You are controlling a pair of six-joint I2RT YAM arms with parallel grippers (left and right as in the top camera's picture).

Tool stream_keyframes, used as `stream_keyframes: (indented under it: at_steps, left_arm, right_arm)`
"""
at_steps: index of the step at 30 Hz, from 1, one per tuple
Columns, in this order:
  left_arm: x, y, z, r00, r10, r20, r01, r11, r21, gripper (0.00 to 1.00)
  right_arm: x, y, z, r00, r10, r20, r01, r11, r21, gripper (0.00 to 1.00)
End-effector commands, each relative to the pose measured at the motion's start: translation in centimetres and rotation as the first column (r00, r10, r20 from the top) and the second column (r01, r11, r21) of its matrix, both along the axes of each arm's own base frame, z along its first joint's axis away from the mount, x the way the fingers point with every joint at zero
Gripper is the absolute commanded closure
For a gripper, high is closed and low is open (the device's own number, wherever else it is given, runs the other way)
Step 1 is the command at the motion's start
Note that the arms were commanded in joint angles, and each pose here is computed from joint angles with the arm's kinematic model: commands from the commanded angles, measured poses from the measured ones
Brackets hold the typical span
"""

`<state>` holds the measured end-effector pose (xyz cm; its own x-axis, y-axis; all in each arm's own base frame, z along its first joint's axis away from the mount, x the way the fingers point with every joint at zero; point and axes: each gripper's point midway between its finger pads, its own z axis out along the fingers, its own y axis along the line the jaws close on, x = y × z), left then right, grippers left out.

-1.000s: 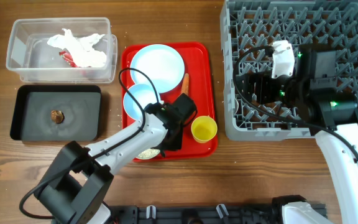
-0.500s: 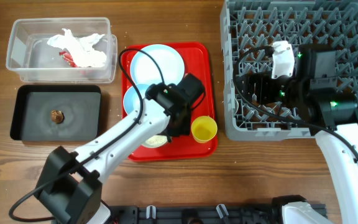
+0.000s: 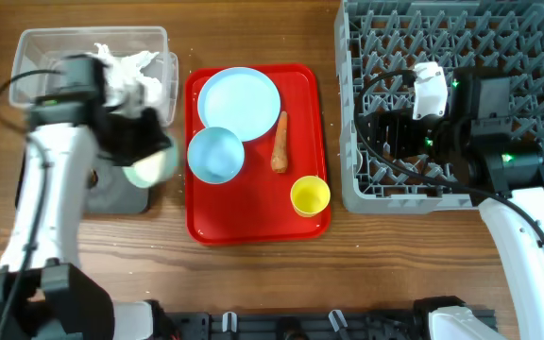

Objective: Sort waste into correct bins and load items into the dishwasher rack
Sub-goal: 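Grasp the pale-green rice bowl with left gripper, pour rice onto black tray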

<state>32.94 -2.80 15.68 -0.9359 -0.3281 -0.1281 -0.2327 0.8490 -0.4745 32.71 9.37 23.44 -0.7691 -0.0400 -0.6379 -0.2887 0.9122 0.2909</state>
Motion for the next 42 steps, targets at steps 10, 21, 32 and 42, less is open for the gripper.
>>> stream_keyframes:
  at_steps: [10, 21, 32, 42]
  left_arm:
    - [3.8, 11.7, -0.4, 0.937, 0.258, 0.234, -0.083, 0.818, -0.569, 0.96]
    - [3.1, 13.8, 3.2, 0.876, 0.453, 0.166, -0.113, 0.526, -0.843, 0.96]
    - [2.3, 13.9, 4.6, 0.865, 0.500, 0.050, -0.179, 0.401, -0.898, 0.96]
    - [1.2, 10.0, 7.5, 0.899, 0.403, 0.173, -0.081, 0.540, -0.838, 0.96]
  right_arm:
    - [0.5, -0.1, 0.6, 1.000, -0.014, 0.013, 0.014, 1.000, 0.004, 0.00]
    - [0.5, -0.1, 0.6, 1.000, -0.014, 0.012, 0.014, 1.000, 0.003, 0.00]
    - [0.5, -0.1, 0.5, 1.000, -0.014, 0.009, 0.014, 1.000, 0.003, 0.00]
    - [0.5, -0.1, 0.6, 1.000, -0.014, 0.012, 0.014, 1.000, 0.003, 0.00]
